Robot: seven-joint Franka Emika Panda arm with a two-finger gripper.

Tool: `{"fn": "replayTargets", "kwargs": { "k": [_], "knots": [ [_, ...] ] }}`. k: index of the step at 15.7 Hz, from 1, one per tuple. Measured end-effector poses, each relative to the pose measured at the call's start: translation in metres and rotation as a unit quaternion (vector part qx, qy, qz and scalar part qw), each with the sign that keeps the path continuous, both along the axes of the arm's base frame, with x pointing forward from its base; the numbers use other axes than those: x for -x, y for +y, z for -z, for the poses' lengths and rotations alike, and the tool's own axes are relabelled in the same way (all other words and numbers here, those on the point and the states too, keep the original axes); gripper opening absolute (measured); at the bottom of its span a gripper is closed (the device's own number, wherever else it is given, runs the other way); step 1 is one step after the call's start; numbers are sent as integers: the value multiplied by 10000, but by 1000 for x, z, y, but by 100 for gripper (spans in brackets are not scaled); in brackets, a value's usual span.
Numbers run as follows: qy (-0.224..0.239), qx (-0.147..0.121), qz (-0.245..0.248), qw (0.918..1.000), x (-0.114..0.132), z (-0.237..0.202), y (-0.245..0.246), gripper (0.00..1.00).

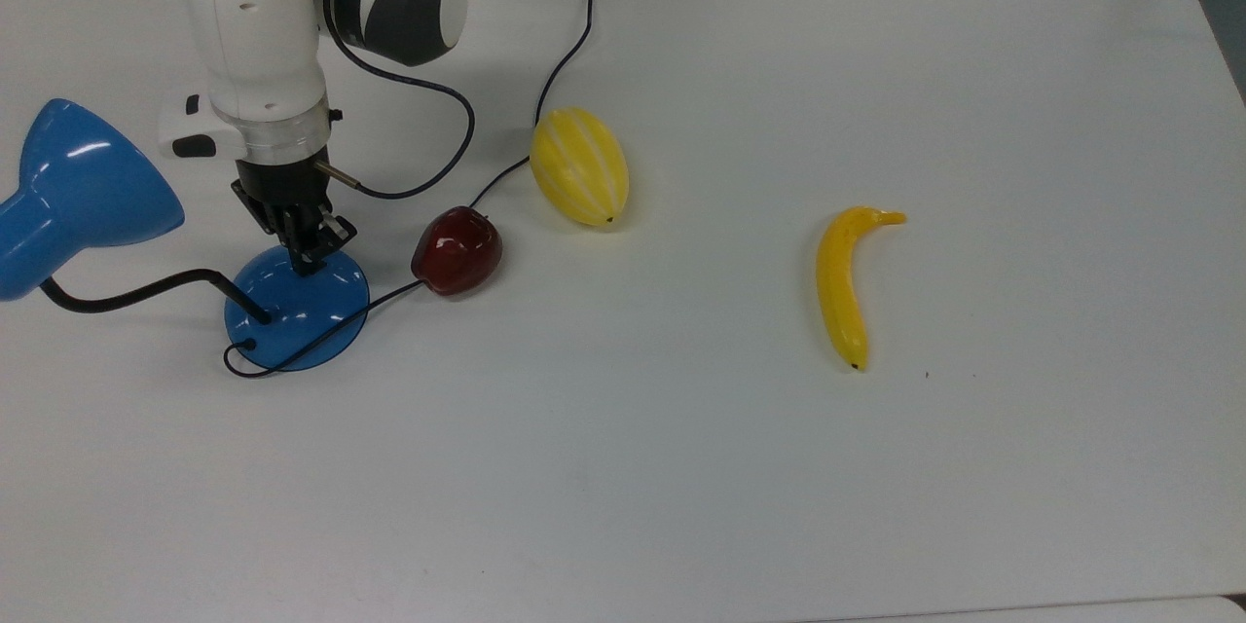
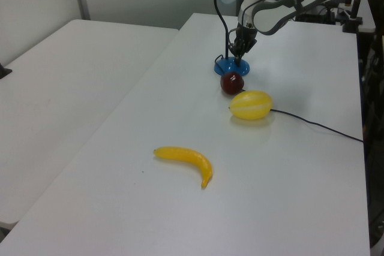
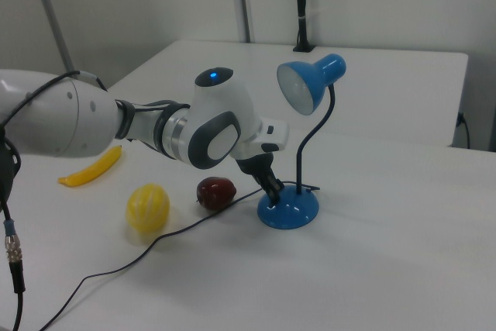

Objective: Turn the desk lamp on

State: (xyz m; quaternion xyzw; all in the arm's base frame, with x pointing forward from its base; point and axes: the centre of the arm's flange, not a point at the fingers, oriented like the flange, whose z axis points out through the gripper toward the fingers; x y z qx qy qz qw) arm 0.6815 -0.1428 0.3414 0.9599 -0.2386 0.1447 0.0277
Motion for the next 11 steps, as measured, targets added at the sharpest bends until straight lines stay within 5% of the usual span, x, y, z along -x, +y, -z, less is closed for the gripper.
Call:
{"fn": "replayTargets", "kwargs": {
  "k": [11],
  "knots": [
    [-30,9,-2,10000,-1,3,0,1]
  ]
}}
